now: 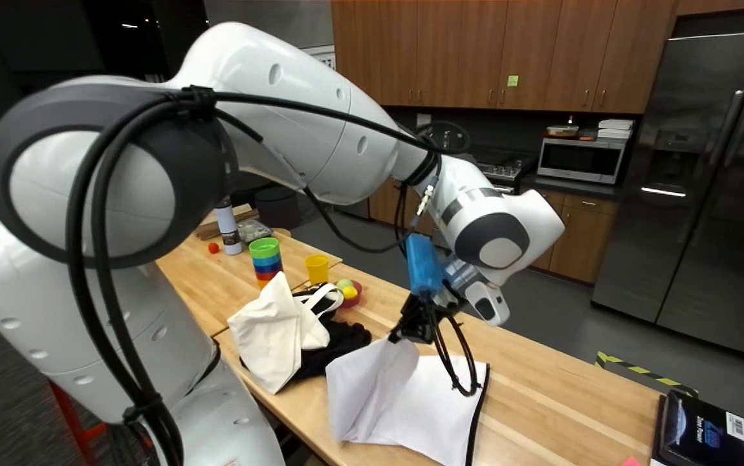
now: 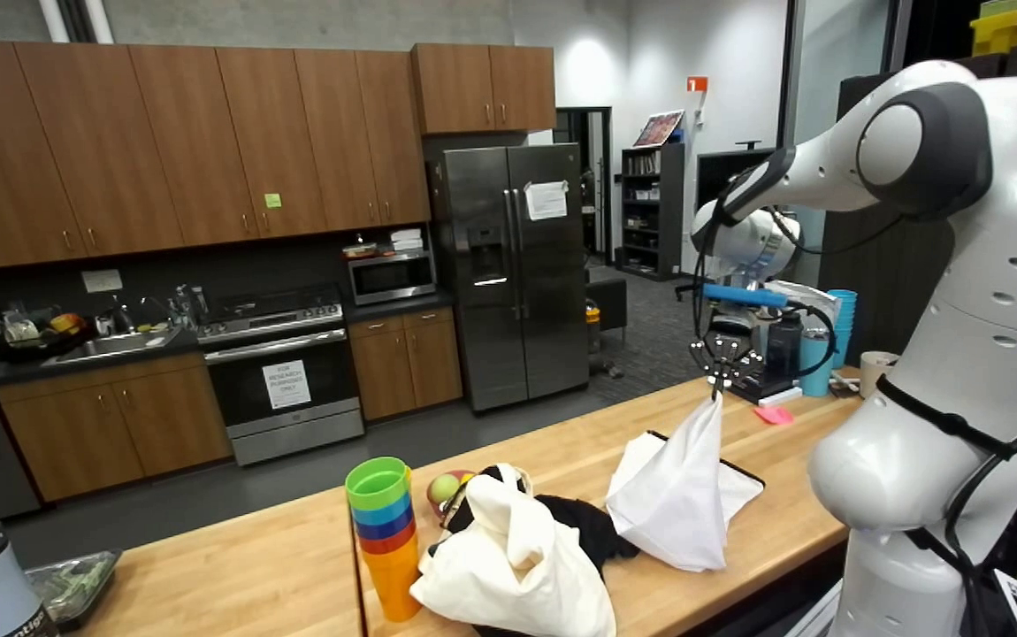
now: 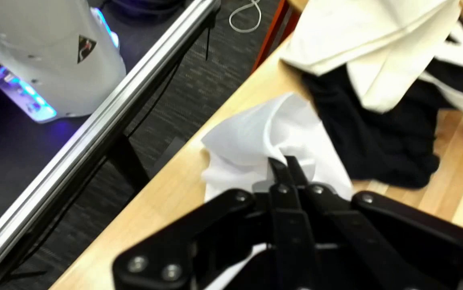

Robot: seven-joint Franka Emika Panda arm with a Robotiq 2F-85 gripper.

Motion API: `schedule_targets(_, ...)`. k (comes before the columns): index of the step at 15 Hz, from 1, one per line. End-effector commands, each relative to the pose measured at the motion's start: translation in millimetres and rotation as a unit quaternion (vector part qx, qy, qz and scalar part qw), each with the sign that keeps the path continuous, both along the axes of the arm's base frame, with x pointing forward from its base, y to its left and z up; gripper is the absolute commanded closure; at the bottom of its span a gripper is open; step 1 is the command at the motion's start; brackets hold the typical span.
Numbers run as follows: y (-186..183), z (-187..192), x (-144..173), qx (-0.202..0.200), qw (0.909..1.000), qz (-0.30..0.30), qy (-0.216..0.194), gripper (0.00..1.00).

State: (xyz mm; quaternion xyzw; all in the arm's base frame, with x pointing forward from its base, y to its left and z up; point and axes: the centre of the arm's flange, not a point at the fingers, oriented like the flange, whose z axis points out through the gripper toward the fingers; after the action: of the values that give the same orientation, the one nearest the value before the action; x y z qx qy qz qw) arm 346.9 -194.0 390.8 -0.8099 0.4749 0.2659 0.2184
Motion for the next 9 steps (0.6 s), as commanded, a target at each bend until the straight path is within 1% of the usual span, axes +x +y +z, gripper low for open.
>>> schedule_targets(1,-74.0,-24.2,-8.8,-0.059,0.9947,-0.084,-0.002,1.0)
schedule_targets(3,-119.1,-23.0,-14.4,-0.086,0.9861,-0.14,-0.028,1.0)
schedule_targets(5,-164.5,-16.4,-18.4,-0.114,0.9734,-0.191,-0.056,1.0)
schedule_targets(7,-203.7,-5.8,-20.7,-0.148,0.9568,-0.238,-0.079,1.0)
schedule_targets(9,-241.0,4.5,-22.0,-0.176,0.9367,-0.286,-0.098,1.0)
